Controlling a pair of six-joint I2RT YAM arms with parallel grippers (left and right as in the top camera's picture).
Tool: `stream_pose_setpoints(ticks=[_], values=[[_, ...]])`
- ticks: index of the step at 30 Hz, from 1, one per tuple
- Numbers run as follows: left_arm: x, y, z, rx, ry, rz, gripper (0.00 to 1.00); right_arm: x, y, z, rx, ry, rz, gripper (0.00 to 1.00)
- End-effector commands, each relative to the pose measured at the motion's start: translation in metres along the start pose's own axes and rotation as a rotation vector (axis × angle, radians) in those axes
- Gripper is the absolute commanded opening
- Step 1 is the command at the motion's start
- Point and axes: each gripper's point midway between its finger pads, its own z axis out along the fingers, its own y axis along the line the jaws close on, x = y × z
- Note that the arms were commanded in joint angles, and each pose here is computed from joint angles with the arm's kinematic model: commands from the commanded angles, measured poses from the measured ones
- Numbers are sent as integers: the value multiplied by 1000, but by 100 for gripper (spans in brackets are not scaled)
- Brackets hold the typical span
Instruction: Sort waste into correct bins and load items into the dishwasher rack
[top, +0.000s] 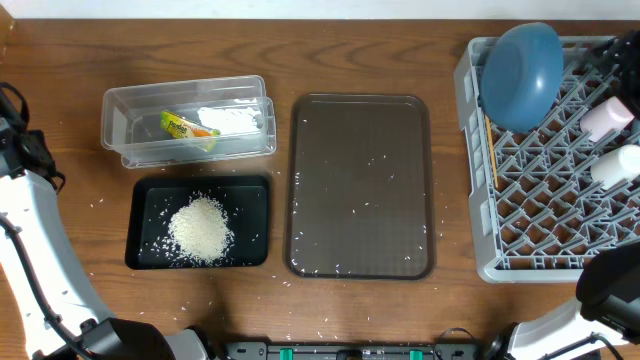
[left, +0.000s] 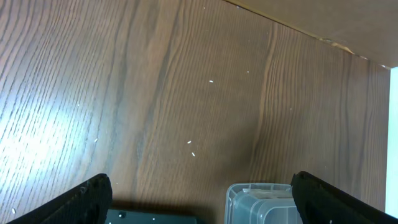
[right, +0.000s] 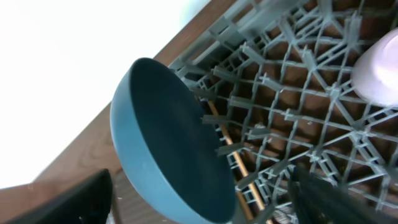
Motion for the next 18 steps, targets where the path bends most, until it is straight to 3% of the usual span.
stream_pose_setpoints(ticks=[1, 3, 7, 12, 18], values=[[-2, 2, 2, -13, -8, 10, 95, 11, 29, 6, -26, 12, -102, 56], [-2, 2, 2, -13, -8, 10, 95, 20, 45, 17, -29, 27, -171, 27], [-2, 2, 2, -13, -8, 10, 95, 41, 77, 40, 17, 34, -311, 3], [-2, 2, 2, -13, -8, 10, 95, 58, 97, 64, 148, -4, -424, 1], [-2, 2, 2, -13, -8, 10, 95, 71, 89, 95, 247, 24, -450, 1]])
